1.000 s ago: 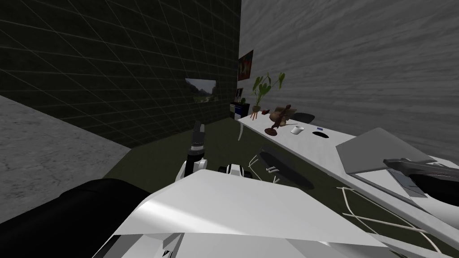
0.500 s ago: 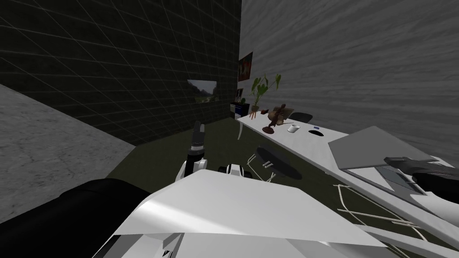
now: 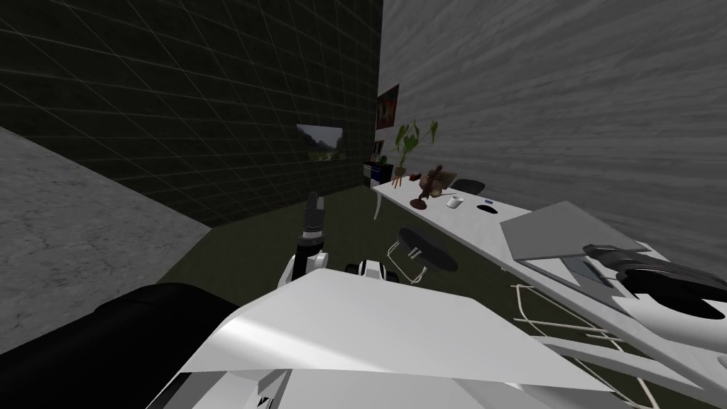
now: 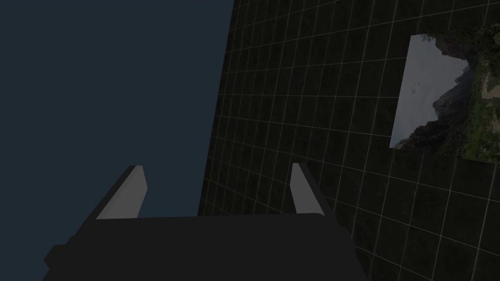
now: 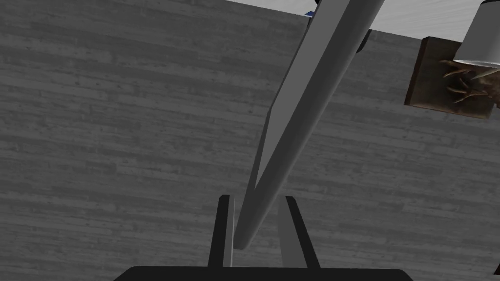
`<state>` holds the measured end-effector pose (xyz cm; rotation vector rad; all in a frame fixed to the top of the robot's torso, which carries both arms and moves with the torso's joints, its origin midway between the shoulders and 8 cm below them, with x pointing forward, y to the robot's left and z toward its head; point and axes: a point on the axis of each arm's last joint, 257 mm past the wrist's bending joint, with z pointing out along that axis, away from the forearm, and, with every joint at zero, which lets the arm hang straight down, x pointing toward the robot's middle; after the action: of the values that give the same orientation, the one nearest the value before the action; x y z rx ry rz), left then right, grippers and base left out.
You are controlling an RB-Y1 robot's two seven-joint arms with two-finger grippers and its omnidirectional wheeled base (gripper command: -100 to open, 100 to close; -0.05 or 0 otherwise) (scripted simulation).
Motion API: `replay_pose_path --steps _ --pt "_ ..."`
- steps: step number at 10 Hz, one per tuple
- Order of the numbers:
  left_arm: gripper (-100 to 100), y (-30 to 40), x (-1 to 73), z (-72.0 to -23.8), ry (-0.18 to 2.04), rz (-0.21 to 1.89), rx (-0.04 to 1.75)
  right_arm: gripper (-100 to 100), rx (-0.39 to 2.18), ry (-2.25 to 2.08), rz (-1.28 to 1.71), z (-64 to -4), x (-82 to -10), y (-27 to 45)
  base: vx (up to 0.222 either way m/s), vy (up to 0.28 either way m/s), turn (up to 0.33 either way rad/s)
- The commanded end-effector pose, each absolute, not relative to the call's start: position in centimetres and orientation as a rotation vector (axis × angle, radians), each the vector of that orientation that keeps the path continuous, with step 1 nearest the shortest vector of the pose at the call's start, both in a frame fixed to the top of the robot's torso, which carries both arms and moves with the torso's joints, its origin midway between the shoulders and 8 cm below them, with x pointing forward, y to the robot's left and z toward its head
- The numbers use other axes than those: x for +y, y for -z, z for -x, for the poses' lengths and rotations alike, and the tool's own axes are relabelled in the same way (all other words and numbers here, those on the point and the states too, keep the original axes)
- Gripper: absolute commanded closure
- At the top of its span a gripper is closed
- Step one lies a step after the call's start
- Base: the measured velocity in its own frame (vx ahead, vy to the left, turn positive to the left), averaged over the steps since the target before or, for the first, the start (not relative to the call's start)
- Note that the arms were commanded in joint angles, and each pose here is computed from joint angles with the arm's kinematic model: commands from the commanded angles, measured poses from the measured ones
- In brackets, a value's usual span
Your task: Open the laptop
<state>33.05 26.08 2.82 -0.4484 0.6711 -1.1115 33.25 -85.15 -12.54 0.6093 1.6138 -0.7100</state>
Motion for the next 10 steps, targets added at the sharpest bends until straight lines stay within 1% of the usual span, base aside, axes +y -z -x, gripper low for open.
replay_pose_path --steps 1,2,6,8,10 --pt "0 -2.8 26.1 -33.0 1.111 0.448 0.671 100 1.587 0.625 -0.700 -33.1 -84.6 14.7 -0.076 -0.104 -0.018" --pt "0 -2.8 26.1 -33.0 1.111 0.448 0.671 100 1.581 0.641 -0.668 -33.7 -84.7 13.4 -0.032 -0.044 0.001" --pt "0 -2.8 26.1 -33.0 1.111 0.448 0.671 100 1.511 0.426 -0.803 -35.0 -81.9 18.2 -0.037 -0.102 -0.076" --pt "0 -2.8 26.1 -33.0 1.111 0.449 0.671 100 1.511 0.426 -0.803 -35.0 -81.9 18.2 -0.014 -0.045 -0.020" --pt "0 -2.8 26.1 -33.0 1.111 0.449 0.671 100 1.481 0.344 -0.855 -35.5 -80.6 20.1 -0.026 -0.048 -0.067"
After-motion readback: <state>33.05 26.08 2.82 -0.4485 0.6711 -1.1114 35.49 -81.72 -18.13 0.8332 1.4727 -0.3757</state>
